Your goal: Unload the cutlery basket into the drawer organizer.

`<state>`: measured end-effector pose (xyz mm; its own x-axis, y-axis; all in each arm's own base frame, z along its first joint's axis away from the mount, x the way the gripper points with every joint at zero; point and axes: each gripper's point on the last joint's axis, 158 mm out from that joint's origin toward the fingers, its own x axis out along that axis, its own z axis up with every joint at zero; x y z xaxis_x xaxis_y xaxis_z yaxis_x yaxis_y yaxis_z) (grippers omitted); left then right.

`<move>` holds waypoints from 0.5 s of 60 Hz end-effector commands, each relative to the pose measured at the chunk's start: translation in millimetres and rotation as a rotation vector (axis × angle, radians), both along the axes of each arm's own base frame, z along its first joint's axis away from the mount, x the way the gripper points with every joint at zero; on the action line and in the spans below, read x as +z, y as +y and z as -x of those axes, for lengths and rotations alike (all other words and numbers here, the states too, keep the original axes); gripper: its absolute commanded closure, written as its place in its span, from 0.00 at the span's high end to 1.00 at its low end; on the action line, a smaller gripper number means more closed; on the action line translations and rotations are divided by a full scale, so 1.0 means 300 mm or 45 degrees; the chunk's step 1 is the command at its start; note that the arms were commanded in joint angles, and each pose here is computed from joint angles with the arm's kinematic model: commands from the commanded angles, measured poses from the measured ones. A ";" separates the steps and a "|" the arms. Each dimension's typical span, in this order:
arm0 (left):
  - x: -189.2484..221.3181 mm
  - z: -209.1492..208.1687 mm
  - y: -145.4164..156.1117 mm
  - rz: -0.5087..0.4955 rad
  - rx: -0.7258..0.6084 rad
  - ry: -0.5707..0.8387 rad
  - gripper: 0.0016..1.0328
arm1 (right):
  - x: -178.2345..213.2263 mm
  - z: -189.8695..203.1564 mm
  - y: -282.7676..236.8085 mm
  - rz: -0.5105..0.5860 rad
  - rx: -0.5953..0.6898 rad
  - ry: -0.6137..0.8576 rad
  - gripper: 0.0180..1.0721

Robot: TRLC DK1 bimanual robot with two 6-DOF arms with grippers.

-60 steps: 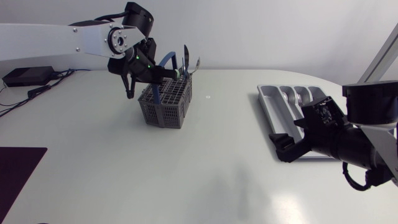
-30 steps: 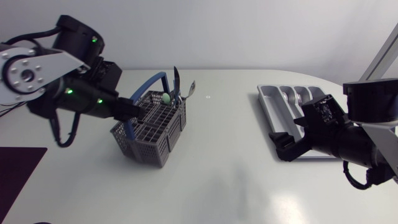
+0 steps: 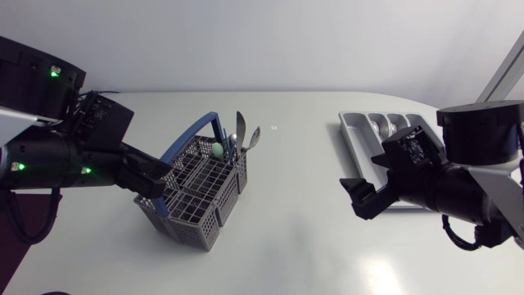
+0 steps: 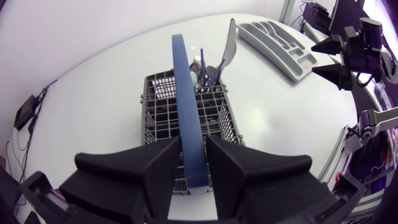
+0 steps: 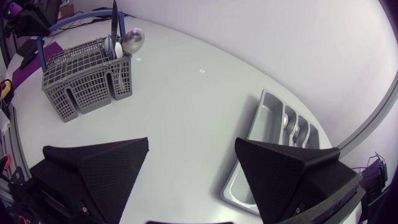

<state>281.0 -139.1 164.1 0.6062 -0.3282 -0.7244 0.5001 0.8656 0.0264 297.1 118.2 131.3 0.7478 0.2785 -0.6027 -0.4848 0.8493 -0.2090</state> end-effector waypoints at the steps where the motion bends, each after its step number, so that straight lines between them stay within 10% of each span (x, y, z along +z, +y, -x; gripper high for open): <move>1: 0.016 0.020 -0.008 0.006 -0.041 -0.020 0.36 | 0.013 -0.009 0.006 -0.002 -0.006 -0.004 0.95; 17: 0.227 0.076 0.166 0.018 0.062 -0.207 0.37 | 0.000 -0.025 0.011 0.012 -0.002 -0.001 0.95; 30: 0.038 -0.075 0.358 -0.001 0.240 -0.079 0.36 | -0.013 -0.037 0.023 0.016 0.005 0.011 0.95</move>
<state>286.9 -47.5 219.9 0.7613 -0.2265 -0.6075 0.3373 0.9386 0.0728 302.3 119.2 119.3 0.7310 0.2652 -0.6287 -0.4871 0.8480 -0.2087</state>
